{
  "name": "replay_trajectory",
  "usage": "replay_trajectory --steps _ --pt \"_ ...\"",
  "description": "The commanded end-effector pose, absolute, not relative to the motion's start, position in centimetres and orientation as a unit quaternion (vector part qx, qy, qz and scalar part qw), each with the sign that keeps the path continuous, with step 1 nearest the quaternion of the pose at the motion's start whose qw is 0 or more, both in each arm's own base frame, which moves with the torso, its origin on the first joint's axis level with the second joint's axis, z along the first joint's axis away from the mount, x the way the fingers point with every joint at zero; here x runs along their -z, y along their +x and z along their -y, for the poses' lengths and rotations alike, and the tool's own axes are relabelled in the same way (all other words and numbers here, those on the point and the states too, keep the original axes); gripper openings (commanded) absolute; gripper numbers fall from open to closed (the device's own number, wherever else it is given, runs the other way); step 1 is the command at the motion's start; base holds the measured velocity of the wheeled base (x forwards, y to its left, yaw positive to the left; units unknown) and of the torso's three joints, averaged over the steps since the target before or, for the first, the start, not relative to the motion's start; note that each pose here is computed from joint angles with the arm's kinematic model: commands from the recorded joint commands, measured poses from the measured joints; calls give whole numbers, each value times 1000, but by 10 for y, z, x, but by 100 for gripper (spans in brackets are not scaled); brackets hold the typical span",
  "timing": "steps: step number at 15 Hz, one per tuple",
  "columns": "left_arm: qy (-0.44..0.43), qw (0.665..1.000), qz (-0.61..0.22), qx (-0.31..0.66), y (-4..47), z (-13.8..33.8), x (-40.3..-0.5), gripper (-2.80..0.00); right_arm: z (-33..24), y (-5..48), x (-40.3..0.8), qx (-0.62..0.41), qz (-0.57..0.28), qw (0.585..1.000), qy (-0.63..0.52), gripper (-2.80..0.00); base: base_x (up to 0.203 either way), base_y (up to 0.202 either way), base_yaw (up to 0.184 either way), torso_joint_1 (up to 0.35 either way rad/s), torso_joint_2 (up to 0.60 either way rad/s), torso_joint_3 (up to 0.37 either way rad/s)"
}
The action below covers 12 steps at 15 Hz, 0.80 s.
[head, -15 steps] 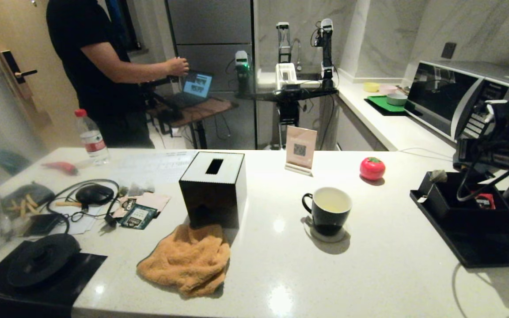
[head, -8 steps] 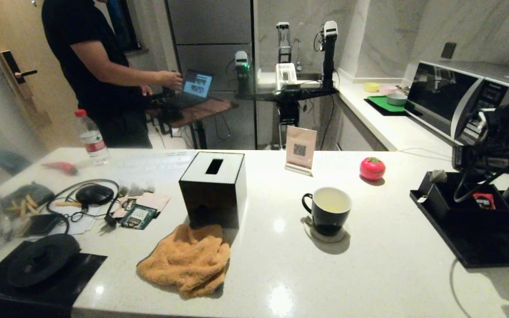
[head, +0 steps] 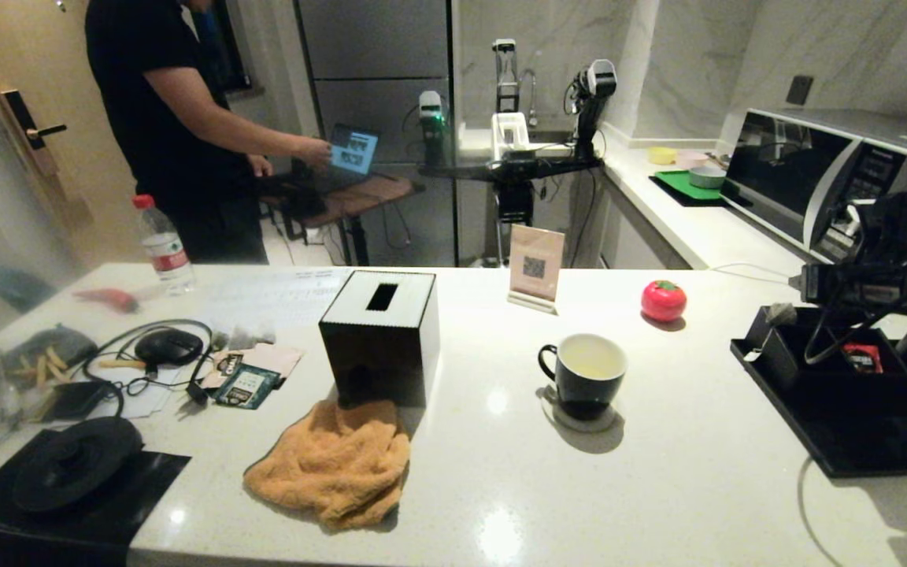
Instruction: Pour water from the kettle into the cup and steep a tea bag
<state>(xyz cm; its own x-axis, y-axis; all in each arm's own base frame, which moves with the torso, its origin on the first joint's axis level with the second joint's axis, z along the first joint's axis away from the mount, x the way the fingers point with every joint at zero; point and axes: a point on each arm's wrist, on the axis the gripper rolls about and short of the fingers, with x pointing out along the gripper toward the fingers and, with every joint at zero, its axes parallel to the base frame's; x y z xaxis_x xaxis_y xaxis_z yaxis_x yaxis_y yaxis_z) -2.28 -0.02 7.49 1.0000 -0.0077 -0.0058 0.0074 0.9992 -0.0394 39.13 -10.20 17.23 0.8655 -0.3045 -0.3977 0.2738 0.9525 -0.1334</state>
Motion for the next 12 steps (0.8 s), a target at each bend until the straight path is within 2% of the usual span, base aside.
replay_trajectory --steps 1,12 --pt "-20 1000 -3 4 -23 0 -75 -280 103 392 -170 151 -212 965 -37 0 0 0 0 0 0 0" --pt "-20 1000 -3 4 -23 0 -75 -280 104 390 -166 154 -218 964 -7 0 0 0 0 0 0 0"
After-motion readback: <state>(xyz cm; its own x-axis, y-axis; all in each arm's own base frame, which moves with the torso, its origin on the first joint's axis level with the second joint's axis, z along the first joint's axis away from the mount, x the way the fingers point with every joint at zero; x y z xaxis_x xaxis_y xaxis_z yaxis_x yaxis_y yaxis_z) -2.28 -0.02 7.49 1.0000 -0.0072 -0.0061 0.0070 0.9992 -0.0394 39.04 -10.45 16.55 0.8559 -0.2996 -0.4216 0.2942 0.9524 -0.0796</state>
